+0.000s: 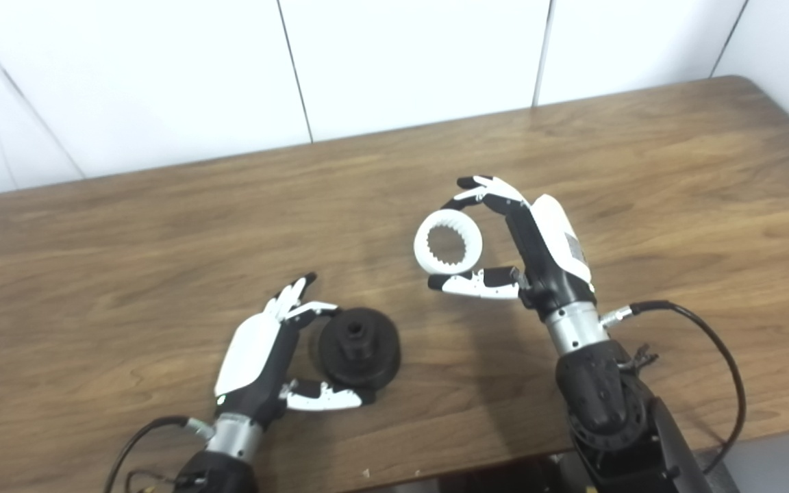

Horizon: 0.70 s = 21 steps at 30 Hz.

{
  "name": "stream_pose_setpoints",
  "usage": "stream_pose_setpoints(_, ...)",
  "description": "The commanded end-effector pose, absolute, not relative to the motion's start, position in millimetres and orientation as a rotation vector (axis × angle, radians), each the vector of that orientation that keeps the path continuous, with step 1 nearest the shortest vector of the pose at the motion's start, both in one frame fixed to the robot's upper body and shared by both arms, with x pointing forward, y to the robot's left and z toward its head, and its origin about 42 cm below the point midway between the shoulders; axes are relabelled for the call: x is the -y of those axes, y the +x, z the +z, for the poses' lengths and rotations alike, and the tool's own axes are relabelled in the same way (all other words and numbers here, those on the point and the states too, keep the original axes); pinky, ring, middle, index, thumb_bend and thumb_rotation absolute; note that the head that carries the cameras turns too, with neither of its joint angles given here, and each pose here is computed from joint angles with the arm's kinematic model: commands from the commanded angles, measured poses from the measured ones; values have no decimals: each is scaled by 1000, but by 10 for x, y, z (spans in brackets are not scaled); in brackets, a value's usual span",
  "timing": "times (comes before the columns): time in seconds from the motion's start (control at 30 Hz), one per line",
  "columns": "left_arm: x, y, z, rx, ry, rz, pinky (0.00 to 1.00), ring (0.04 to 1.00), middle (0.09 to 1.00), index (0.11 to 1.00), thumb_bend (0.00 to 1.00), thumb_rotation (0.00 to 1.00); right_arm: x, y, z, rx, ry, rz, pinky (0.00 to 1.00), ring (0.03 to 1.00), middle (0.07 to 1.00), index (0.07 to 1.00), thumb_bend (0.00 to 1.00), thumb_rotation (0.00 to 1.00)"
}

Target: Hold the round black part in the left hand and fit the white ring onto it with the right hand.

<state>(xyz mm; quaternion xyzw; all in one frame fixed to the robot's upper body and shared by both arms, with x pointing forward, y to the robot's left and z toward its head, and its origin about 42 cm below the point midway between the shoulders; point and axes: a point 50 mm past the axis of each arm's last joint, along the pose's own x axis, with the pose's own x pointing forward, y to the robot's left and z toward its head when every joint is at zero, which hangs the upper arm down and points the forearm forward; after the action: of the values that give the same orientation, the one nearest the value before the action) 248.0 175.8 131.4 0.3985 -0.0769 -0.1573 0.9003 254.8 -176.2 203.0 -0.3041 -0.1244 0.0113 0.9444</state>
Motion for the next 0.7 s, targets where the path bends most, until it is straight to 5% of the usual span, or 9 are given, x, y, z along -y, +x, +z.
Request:
stream_pose_setpoints(0.0, -1708, 2573, 1478, 236, 828, -293, 1000, 1000, 1000, 607, 892, 293, 1693, 2490, 2205, 356, -581, 49, 781, 894, 830, 483, 520, 140)
stream_pose_setpoints(0.67, -1527, 2603, 1494, 238, 823, -280, 1000, 1000, 1000, 606, 896, 309, 1416, 2211, 2044, 372, -551, 212, 878, 885, 816, 482, 519, 142)
